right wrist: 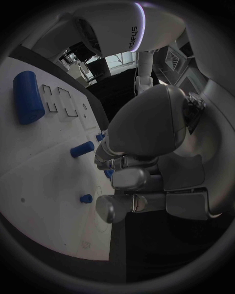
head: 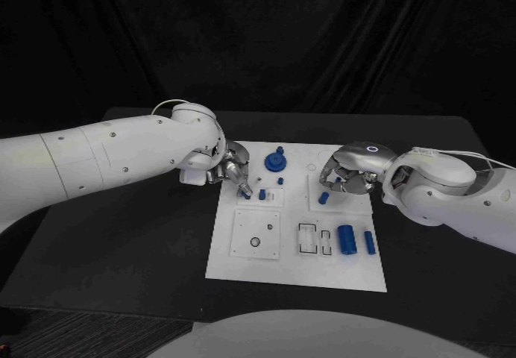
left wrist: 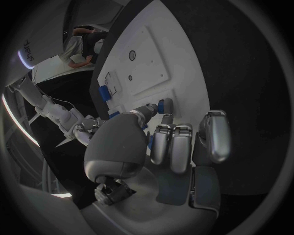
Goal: Assemble the parts on the task board
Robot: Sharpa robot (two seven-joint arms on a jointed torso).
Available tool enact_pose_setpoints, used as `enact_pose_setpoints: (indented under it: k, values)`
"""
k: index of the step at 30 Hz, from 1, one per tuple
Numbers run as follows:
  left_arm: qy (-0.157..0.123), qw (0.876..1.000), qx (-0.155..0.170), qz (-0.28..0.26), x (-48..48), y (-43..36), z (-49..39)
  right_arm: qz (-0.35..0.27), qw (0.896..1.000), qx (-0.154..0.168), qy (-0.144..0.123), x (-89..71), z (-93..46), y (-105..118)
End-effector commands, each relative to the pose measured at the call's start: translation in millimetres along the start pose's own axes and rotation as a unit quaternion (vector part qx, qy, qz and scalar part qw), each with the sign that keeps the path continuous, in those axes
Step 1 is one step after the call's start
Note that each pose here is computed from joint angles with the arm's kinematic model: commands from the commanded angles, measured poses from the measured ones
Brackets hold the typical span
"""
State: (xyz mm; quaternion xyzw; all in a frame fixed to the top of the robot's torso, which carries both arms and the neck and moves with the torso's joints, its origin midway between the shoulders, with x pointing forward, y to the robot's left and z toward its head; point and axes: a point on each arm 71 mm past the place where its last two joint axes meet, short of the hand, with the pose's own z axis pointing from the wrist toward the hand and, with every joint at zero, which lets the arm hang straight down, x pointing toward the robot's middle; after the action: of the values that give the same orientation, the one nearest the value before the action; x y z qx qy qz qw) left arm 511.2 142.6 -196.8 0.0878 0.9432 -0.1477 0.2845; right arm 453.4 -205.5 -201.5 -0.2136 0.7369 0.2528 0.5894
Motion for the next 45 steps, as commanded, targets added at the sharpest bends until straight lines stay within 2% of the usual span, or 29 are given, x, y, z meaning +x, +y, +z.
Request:
enact_pose_setpoints:
  k: [1, 22, 45]
  values:
    - [0.007, 1.000, 0.005, 0.004, 1.6, -1.5, 0.3, 0.001, 1.000, 0.010, 0.004, 2.0, -0.3, -1.6]
    - [0.018, 1.000, -0.014, 0.007, 4.0, 3.2, -0.6, 0.002, 1.000, 0.010, 0.009, 4.1, -0.6, -1.8]
    - [0.010, 1.000, -0.017, 0.004, 2.2, 2.2, 0.8, 0.002, 1.000, 0.011, 0.014, 4.9, -0.8, -1.8]
